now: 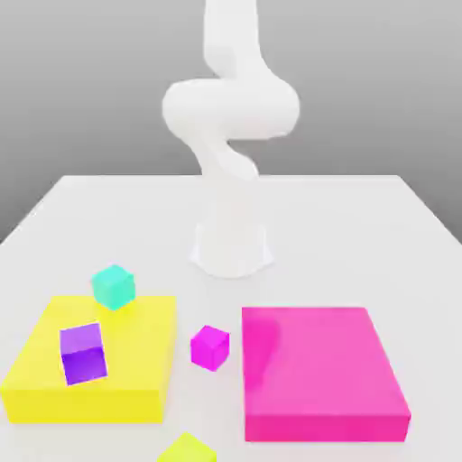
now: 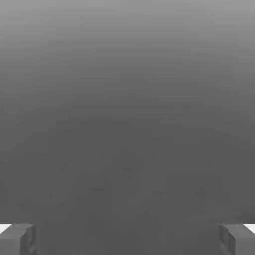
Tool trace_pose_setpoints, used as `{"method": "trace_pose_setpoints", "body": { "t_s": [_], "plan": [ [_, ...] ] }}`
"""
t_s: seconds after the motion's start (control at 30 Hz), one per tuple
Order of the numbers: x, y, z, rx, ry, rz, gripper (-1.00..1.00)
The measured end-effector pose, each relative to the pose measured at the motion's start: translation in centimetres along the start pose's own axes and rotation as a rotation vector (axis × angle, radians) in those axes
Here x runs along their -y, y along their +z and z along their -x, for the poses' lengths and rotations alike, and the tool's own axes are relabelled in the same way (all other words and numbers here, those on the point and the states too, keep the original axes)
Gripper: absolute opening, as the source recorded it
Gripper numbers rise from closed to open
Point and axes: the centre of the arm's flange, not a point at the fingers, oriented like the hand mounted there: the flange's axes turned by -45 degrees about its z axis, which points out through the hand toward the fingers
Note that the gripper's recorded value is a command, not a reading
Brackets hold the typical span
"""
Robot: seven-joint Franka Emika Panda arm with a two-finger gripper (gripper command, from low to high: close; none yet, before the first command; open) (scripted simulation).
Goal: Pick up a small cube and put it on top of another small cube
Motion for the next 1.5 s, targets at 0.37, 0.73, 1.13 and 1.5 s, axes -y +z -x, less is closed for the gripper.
{"method": "trace_pose_setpoints", "body": {
  "t_s": [0.37,0.73,1.13,1.5],
  "plan": [
    [-1.6,20.0,2.6,0.274,0.201,0.124,0.0],
    [-4.3,37.1,12.5,0.537,0.416,0.207,0.0],
    [-5.1,50.3,25.9,0.707,0.566,0.236,-1.0],
    [-5.1,46.5,22.5,0.706,0.567,0.236,-1.0]
  ]
}}
